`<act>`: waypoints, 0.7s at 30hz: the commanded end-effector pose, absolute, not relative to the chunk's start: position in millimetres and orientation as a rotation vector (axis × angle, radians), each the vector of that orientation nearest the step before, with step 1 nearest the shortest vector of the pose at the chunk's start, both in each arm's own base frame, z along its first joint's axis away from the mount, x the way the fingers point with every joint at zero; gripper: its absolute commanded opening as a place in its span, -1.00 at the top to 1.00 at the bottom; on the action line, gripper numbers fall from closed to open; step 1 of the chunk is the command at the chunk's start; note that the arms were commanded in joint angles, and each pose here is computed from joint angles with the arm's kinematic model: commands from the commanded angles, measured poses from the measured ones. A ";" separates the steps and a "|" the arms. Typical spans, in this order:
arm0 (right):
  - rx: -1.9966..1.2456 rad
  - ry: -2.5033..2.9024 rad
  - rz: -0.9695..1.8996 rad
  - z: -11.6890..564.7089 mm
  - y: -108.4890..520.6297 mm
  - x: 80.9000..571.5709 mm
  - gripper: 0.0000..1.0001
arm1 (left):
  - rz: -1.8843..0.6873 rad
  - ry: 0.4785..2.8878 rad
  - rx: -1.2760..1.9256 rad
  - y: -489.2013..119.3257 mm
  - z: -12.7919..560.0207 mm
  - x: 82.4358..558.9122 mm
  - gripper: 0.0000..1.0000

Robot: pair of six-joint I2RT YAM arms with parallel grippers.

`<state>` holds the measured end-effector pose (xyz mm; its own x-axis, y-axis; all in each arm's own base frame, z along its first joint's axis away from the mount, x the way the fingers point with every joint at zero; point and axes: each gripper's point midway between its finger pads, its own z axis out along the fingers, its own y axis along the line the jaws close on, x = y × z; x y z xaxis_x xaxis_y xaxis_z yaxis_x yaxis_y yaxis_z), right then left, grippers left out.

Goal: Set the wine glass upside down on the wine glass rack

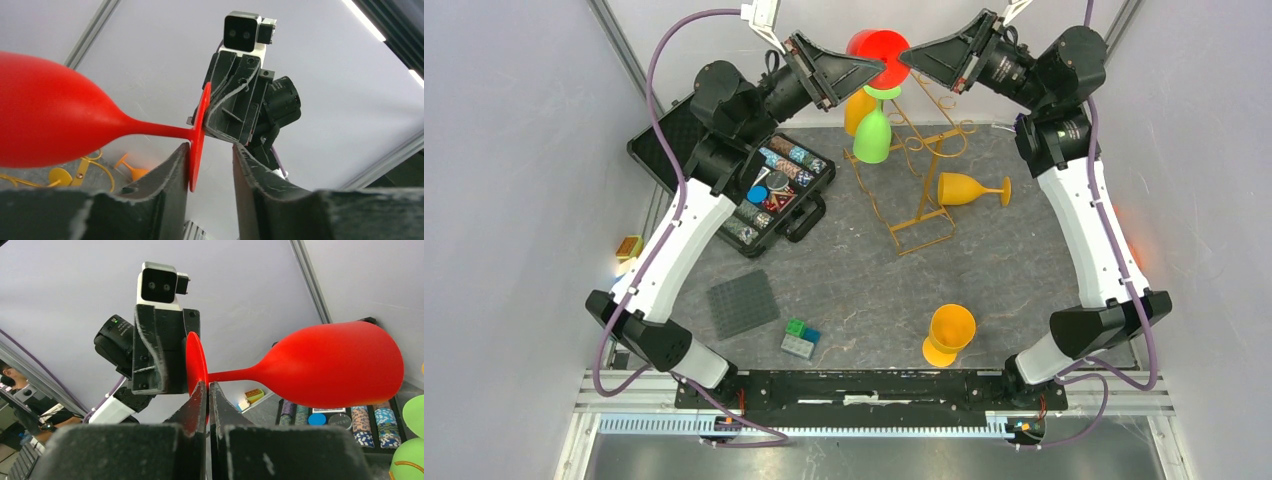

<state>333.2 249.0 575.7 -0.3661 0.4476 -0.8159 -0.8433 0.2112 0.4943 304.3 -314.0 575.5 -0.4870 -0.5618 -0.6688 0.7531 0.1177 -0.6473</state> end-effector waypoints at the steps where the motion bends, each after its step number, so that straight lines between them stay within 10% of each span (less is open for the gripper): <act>1: -0.467 1.291 1.437 585.8 249.6 317.4 1.00 | -1.603 1.290 0.165 -312.1 586.9 308.4 0.32; 5: -0.454 1.307 1.424 577.4 249.2 320.8 1.00 | -1.598 1.309 0.132 -311.0 581.3 312.1 0.95; 13: -0.364 1.445 1.212 544.6 233.8 346.8 -0.30 | -1.497 1.482 -0.088 -295.5 540.5 330.8 0.95; 21: -0.300 1.540 1.087 518.1 210.9 361.9 -0.59 | -1.375 1.717 -0.428 -276.7 483.3 350.3 0.96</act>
